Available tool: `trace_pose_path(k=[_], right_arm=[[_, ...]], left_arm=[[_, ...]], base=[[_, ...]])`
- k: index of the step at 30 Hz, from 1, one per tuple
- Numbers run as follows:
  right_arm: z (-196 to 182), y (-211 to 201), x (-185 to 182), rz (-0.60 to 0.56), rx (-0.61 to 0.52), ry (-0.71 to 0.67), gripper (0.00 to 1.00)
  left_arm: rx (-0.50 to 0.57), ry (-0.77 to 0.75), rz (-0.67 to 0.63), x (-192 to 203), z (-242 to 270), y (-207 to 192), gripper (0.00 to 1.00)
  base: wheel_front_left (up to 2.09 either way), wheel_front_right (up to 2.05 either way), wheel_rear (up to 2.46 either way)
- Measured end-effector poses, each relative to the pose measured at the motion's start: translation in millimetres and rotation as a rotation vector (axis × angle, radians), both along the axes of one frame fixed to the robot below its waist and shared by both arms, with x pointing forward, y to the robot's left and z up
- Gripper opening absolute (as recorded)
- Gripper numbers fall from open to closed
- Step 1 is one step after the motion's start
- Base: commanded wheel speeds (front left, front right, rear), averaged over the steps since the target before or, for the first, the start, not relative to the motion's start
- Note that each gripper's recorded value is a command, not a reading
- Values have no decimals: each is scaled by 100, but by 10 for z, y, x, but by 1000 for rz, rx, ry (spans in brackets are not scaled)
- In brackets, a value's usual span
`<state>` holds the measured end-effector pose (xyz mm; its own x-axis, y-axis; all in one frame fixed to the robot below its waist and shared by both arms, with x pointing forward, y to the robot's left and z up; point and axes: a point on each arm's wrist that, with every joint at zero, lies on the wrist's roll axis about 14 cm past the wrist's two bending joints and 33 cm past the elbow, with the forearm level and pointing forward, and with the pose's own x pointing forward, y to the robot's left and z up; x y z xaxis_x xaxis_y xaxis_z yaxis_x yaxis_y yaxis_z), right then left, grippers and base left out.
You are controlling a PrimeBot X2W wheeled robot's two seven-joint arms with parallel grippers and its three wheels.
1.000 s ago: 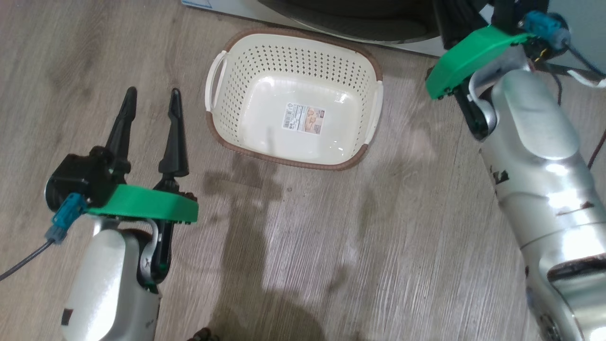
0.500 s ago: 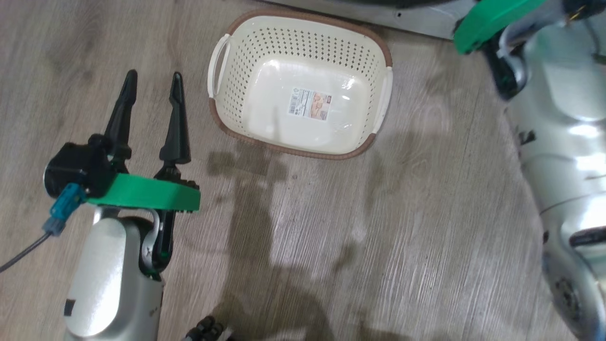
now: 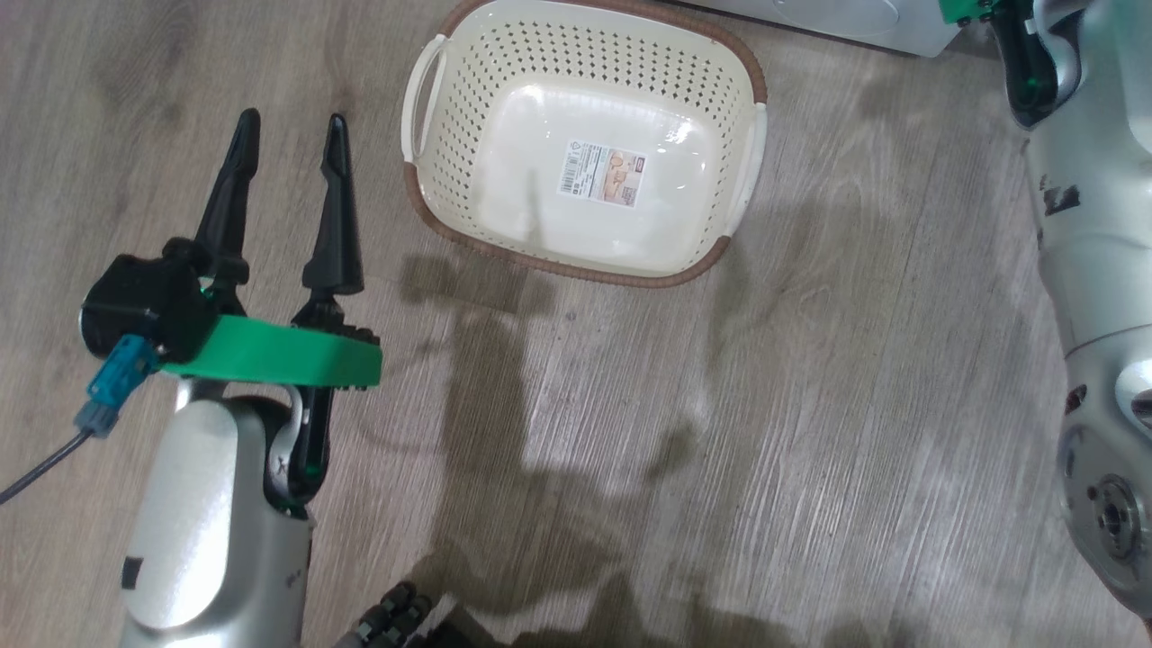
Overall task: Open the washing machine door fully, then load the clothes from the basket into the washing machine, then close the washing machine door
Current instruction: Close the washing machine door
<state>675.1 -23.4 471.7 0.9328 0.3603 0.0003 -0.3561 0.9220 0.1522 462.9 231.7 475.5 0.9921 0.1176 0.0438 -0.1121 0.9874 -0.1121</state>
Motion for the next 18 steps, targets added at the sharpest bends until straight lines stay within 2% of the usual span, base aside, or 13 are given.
trace_pose_path(k=[7,12,18], right_arm=[[7,-20,-10,-9,-11,6,0],[147,30,-61,1,-6,-11,0],[138,71,-348,33,-6,5,0]], left_arm=[[-2,-4,-1,7,18,-3,100],[4,-13,-2,-22,77,-6,100],[7,-16,-30,-82,124,-96,100]], base=[[0,0,0],[0,0,0],[0,0,0]])
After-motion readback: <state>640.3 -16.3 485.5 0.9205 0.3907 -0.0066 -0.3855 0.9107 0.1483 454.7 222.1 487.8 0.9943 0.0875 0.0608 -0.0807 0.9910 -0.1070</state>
